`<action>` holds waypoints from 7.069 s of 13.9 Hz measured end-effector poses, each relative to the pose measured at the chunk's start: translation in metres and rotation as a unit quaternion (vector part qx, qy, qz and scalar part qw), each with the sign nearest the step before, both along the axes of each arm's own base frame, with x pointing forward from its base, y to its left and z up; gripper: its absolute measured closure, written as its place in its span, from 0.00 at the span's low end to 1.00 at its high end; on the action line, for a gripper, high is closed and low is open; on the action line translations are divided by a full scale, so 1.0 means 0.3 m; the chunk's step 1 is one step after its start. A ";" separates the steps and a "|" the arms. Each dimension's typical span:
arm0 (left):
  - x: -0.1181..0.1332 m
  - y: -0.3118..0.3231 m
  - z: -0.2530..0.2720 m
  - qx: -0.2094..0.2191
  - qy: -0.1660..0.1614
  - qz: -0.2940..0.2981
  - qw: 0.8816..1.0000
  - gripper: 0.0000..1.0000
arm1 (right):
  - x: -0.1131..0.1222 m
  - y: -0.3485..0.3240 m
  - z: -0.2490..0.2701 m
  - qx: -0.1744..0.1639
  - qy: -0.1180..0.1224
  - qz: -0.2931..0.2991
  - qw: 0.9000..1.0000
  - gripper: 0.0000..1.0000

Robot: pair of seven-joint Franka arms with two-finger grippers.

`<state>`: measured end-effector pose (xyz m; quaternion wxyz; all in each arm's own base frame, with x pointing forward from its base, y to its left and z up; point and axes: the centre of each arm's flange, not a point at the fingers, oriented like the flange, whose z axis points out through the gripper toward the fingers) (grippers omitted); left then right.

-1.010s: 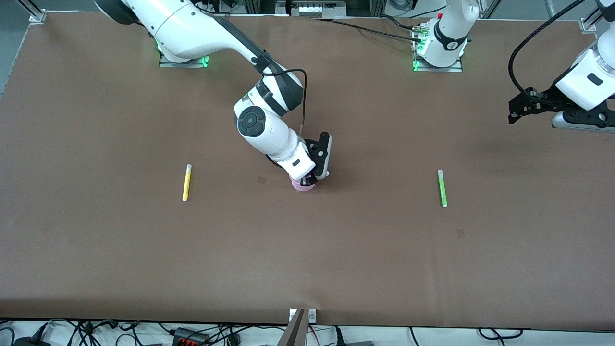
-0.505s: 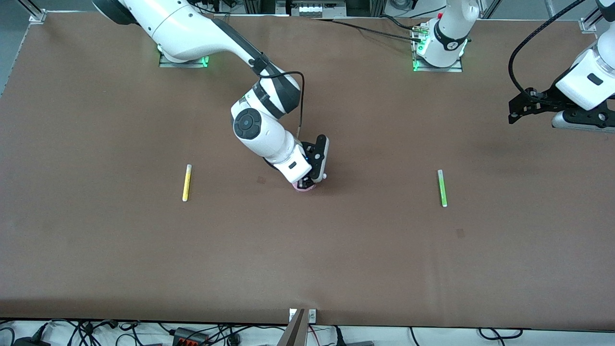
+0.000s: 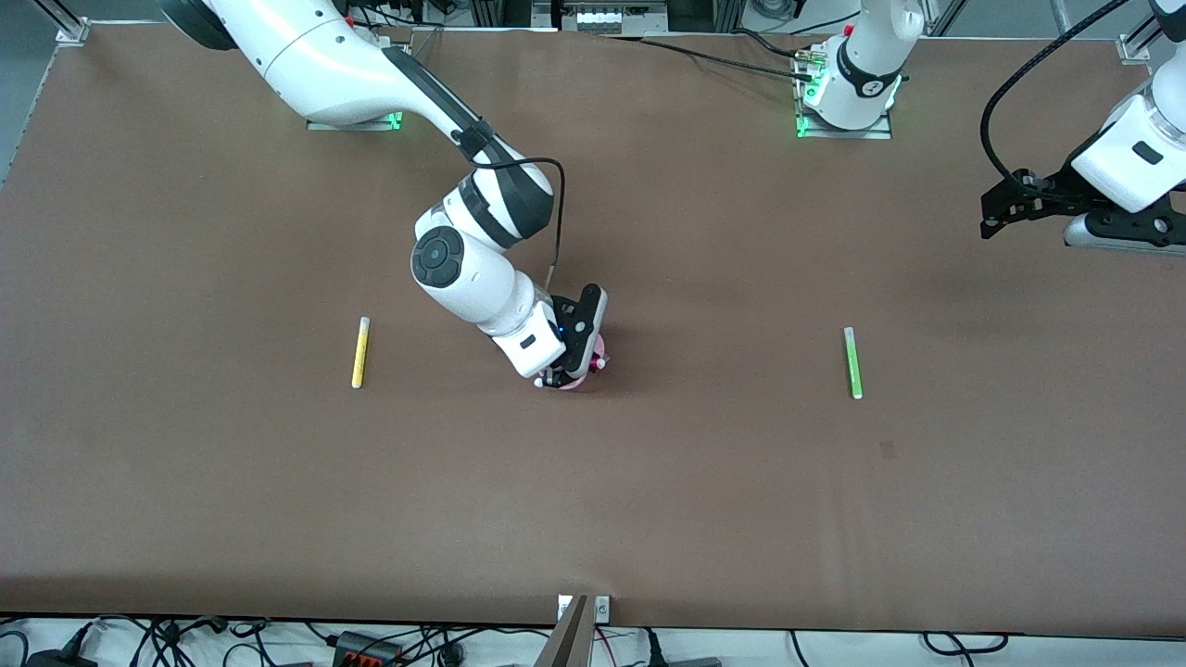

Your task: Organize pens into pink holder with both arms

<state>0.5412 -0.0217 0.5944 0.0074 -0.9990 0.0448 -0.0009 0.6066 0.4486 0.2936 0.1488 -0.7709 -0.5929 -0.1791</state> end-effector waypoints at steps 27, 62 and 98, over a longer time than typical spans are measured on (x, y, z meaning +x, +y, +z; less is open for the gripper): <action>-0.002 0.000 -0.002 0.000 0.003 0.000 1.000 0.00 | -0.161 0.149 -0.054 -0.012 0.013 0.049 0.999 0.76; -0.004 -0.001 -0.003 0.000 0.006 0.000 1.000 0.00 | 0.098 -0.863 0.613 -0.202 0.208 -0.542 0.789 0.00; -0.005 0.000 -0.004 0.000 0.006 0.000 1.000 0.00 | -0.026 -1.520 0.961 -0.150 0.174 -0.599 0.767 0.00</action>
